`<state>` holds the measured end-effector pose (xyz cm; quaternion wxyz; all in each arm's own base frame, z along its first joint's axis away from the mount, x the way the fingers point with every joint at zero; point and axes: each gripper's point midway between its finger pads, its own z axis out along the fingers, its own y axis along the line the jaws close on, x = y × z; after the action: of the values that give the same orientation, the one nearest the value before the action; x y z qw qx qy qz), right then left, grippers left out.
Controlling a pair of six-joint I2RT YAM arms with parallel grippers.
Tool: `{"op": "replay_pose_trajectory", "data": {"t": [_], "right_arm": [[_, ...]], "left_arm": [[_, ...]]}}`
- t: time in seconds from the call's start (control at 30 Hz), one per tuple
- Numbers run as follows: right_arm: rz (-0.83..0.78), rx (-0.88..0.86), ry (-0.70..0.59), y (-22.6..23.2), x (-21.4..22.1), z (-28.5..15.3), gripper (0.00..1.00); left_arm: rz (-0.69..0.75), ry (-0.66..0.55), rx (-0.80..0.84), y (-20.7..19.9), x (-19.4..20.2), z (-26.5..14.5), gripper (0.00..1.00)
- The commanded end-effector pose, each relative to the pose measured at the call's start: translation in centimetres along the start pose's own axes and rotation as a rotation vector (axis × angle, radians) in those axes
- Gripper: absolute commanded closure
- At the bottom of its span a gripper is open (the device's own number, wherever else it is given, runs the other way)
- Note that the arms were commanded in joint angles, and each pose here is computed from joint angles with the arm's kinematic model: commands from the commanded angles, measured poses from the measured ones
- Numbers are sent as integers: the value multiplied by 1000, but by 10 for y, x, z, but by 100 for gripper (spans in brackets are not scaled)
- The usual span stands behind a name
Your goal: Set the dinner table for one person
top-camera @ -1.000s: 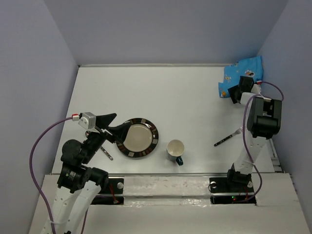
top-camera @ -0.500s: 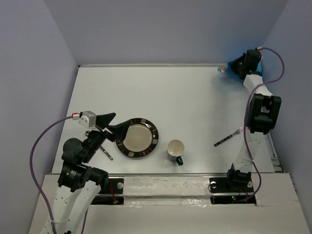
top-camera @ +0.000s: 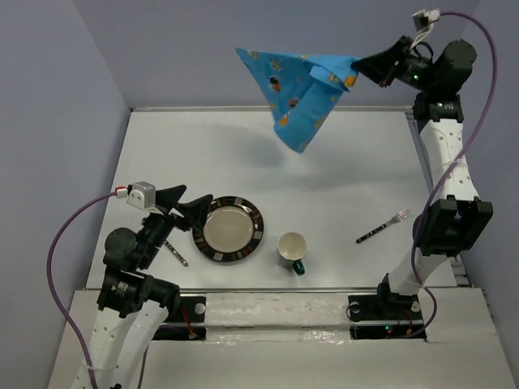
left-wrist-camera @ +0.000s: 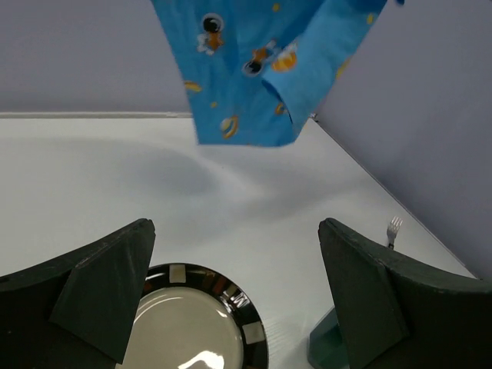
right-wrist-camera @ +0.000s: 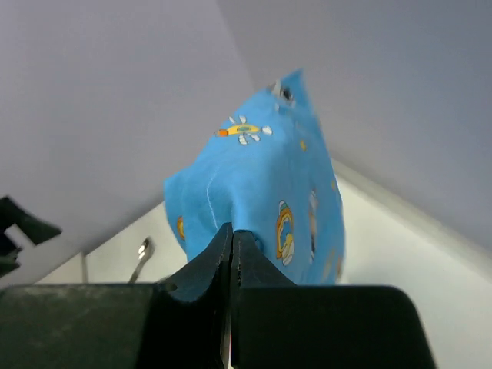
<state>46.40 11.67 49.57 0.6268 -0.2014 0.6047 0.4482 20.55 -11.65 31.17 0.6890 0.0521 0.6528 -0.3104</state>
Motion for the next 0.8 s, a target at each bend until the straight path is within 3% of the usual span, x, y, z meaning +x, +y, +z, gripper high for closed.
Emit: {"op": "replay_pose_trajectory", "data": {"t": [0.0,0.17,0.23,0.33,0.47,0.53,0.63,0.67,0.73,0.77], "right_arm": [[300,-36,254,-42,144,-20,100],[410,217,293,-73,241,-45,98],[380,248,300,-74,247,-52,79],[353,297,292,-73,238,-52,79],[364,547,231,-103,218,-61,26],[372,680,205,-111,221,-75,20],[334,820,210,-107,229,-98,20],[313,823,237,-96,236,-95,27],[309,845,308,-81,264,-103,45],[289,859,314,-73,267,-103,76]], "left_arm": [[-20,-85,-9,-3,-25,3,1],[-71,-37,-78,12,-13,15,1],[-110,-11,-99,16,-4,21,1],[-160,-5,-138,24,-1,29,1],[-231,-19,-208,39,3,47,1],[-263,-18,-219,44,9,59,1],[-271,15,-246,51,21,77,1],[-265,32,-303,62,31,85,1],[-259,36,-317,63,33,98,1],[-244,46,-331,65,37,103,2]]}}
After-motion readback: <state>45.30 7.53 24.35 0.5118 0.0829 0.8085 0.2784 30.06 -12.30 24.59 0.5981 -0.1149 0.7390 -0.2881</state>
